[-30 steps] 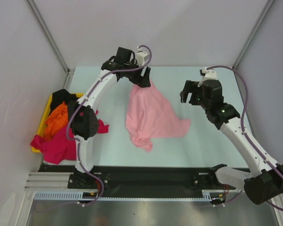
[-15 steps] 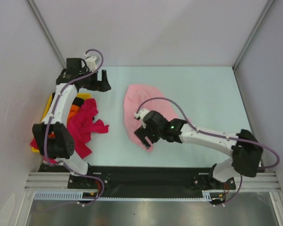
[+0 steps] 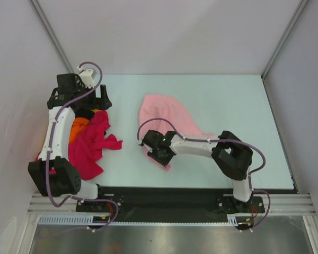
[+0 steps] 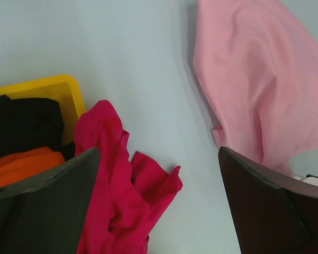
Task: Fold and stack the t-shirts
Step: Flatten the tshirt out
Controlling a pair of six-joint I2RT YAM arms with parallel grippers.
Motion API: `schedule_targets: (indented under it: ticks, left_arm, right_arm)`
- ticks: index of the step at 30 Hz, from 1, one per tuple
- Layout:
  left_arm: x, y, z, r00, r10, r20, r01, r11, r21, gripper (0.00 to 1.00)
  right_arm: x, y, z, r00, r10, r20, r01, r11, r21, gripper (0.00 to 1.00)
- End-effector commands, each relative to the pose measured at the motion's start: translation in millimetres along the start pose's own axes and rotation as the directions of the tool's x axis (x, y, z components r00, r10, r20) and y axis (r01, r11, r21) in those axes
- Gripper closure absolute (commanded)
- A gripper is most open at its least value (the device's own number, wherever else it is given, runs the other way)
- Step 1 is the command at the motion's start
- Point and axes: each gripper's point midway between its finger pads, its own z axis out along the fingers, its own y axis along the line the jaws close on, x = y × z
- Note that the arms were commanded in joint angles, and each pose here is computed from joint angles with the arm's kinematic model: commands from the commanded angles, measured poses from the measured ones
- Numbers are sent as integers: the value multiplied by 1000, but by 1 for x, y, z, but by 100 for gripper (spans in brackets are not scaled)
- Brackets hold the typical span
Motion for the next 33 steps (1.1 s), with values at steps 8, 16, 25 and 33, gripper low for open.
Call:
schedule_targets:
  ticks: [8,16,25,33]
  left_arm:
    - [-39,33,-44,992,48,113,-34,992,-120,0]
    - [-90,48,-81,968,111,223,-66,978,-198,0]
    - [-107,2,-50,960,181,215,-172,983,-63,5]
    - [-28,-126,34,885,461,61,-459,842,286,10]
  right_arm:
    - [-159,33,-90,951,-61,302,128,970,-206,100]
    - [-263,-126,-361,402,542,738,-166,836,-523,100]
    - [-64,-285,-290,8,724,690,-744,465,-479,100]
    - [77,-217,-152,57,897,438,-912,225,-343,100]
